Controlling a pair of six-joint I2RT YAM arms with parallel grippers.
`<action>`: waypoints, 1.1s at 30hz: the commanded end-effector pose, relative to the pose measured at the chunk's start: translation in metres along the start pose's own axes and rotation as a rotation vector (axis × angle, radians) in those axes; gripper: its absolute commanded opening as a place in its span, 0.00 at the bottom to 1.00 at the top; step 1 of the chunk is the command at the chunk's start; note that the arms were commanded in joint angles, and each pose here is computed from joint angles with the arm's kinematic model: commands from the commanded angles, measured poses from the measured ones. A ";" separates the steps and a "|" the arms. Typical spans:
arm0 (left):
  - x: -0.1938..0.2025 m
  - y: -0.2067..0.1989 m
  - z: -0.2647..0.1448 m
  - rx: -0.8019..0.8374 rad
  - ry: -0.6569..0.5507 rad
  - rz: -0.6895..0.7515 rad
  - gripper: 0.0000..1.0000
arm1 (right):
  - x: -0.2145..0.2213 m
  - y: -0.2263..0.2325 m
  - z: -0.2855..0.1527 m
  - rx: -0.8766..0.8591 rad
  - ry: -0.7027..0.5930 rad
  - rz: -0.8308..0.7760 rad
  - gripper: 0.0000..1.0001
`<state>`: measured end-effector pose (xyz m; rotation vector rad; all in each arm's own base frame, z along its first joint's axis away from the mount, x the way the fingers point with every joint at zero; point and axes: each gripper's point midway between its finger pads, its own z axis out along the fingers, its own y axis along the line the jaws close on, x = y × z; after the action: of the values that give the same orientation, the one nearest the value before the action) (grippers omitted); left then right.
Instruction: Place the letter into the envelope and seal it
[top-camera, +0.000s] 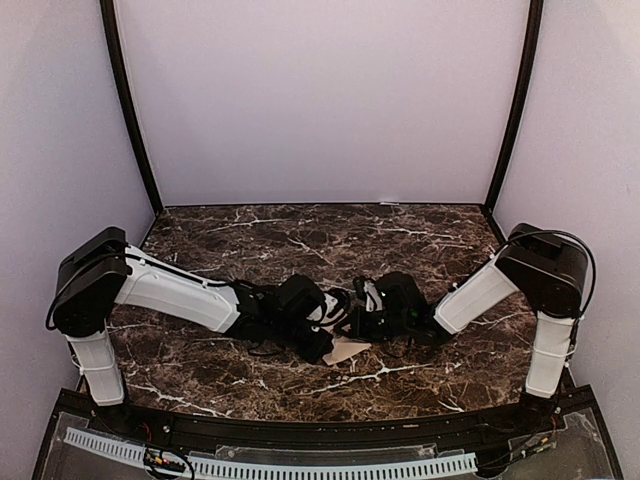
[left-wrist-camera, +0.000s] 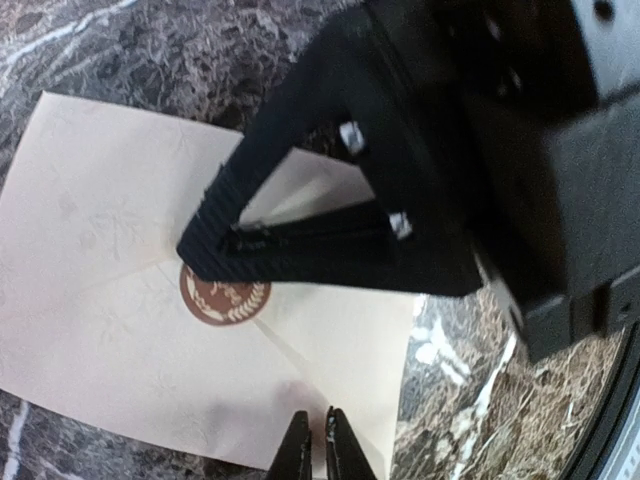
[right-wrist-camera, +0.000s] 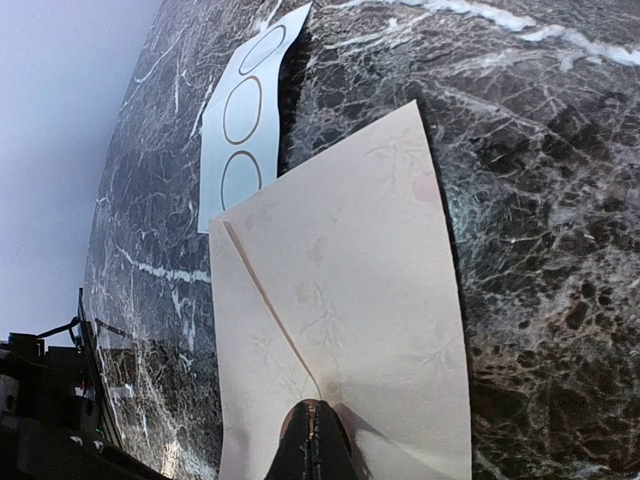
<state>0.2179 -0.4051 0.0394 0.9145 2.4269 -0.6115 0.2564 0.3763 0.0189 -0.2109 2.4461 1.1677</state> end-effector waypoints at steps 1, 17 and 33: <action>0.023 -0.009 0.001 0.045 0.056 -0.008 0.06 | 0.011 -0.019 0.004 0.068 0.028 0.014 0.00; 0.061 0.005 0.012 -0.019 0.146 -0.013 0.03 | 0.004 0.008 -0.001 -0.015 0.033 -0.019 0.00; 0.071 0.014 0.014 -0.064 0.170 -0.019 0.02 | -0.003 0.040 -0.003 -0.084 0.041 -0.072 0.00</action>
<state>0.1991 -0.3976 0.0196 0.9163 2.4693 -0.6132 0.2452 0.3924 0.0477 -0.3187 2.4211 1.2350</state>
